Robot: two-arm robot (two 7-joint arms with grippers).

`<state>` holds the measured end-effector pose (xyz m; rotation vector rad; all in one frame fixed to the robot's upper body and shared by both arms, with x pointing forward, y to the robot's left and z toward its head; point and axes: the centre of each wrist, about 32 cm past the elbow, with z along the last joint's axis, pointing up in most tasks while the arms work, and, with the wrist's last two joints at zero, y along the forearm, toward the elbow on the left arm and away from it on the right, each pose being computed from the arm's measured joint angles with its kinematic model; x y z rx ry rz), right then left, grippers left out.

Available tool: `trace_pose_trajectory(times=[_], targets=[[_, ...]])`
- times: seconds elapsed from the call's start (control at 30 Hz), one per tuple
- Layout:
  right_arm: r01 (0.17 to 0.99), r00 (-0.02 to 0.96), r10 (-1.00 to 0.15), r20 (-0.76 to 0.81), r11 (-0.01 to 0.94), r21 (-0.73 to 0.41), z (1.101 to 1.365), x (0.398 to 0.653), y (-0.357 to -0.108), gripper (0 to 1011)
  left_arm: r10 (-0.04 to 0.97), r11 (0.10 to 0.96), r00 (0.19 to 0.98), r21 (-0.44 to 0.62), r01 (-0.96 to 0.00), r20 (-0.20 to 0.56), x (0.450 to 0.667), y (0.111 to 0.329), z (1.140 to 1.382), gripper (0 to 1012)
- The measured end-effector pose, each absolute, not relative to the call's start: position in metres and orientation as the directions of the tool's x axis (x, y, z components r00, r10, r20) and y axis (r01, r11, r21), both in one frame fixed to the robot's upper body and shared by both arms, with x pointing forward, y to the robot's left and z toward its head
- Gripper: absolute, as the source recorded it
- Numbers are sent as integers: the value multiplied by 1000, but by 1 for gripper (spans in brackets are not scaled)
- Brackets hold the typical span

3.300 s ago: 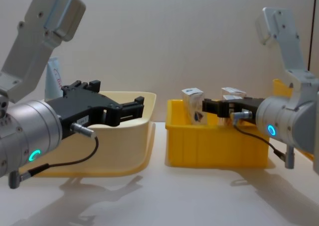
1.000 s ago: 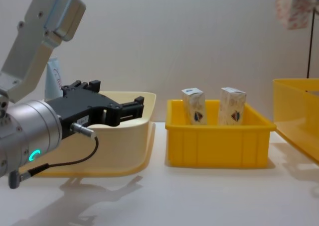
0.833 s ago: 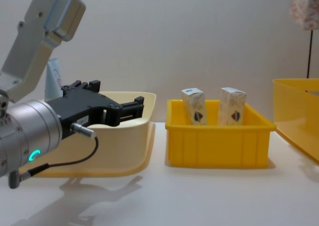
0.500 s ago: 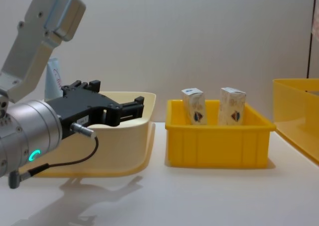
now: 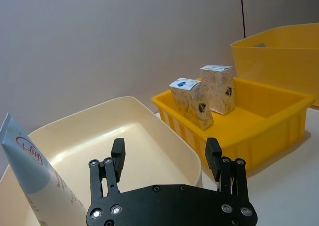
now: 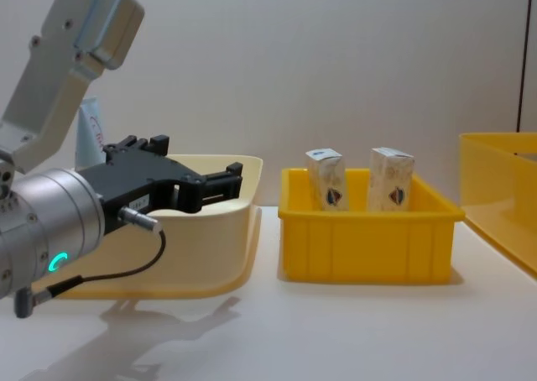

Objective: Bimanual collaborative sorting of washing and personal care products

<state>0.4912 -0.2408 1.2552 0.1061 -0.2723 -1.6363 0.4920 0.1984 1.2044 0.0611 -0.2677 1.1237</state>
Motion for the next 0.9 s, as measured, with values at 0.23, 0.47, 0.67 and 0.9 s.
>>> trace_pose_trajectory(times=[0.23, 0.47, 0.67, 0.9], targets=[[978, -107, -988, 108, -85, 193, 1246, 489, -243, 452, 882, 434, 404, -86, -897, 242, 492, 198, 1204, 1003], [985, -110, -987, 119, -93, 146, 1237, 490, -243, 452, 882, 434, 404, -86, -897, 243, 492, 198, 1204, 1003], [989, -109, -985, 131, -94, 110, 1230, 492, -241, 452, 882, 434, 404, -86, -897, 242, 492, 198, 1204, 1003], [992, -107, -985, 138, -95, 87, 1225, 493, -239, 614, 882, 434, 404, -86, -897, 243, 492, 198, 1204, 1003]])
